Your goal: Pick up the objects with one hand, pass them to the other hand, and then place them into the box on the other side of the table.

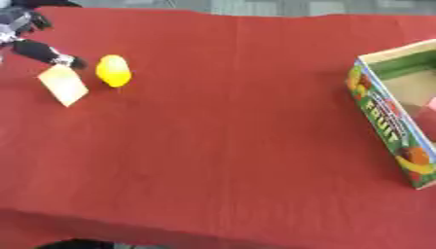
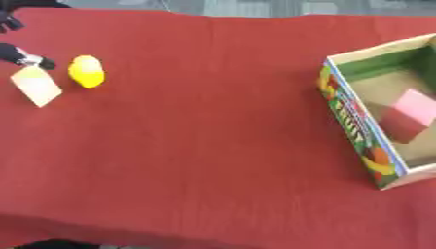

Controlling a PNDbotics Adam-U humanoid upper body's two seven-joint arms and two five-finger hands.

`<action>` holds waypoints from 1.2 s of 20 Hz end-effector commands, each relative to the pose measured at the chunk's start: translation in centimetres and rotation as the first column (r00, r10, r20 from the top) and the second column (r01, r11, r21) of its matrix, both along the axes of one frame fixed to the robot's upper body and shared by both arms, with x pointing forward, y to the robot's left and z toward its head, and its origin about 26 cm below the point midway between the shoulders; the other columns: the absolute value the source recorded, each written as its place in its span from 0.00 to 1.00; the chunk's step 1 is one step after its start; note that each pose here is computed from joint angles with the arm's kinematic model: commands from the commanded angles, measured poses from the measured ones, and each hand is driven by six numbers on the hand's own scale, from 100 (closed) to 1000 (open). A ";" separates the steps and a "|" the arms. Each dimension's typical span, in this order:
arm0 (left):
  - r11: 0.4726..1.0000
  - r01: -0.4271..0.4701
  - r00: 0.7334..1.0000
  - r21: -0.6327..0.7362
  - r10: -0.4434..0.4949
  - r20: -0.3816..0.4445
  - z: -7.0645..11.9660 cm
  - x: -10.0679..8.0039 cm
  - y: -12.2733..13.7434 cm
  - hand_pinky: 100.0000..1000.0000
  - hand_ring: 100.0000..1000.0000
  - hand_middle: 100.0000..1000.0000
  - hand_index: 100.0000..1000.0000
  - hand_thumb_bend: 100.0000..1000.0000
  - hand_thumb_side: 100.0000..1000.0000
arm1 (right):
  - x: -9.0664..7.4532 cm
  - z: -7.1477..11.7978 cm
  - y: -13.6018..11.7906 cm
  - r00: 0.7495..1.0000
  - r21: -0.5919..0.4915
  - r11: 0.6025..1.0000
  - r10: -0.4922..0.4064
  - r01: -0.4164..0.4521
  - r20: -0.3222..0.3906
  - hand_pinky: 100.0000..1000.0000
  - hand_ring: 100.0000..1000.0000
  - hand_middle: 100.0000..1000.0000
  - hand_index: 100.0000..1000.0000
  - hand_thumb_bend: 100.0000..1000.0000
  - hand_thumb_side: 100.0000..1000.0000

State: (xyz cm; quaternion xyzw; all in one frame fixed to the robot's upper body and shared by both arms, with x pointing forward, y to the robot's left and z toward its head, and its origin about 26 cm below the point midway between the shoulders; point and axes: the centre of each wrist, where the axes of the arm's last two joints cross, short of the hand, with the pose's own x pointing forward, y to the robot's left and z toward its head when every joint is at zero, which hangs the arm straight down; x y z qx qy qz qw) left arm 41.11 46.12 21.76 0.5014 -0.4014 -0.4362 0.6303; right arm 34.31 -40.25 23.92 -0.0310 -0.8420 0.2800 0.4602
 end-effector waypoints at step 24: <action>0.997 -0.063 0.942 -0.045 0.044 -0.334 4.9 0.0 0.4 0.83 0.84 0.78 0.83 0.90 0.45 | -0.3 0.4 -1.1 0.999 -0.060 0.997 -0.042 0.042 -0.003 0.99 1.00 0.82 0.97 0.00 0.41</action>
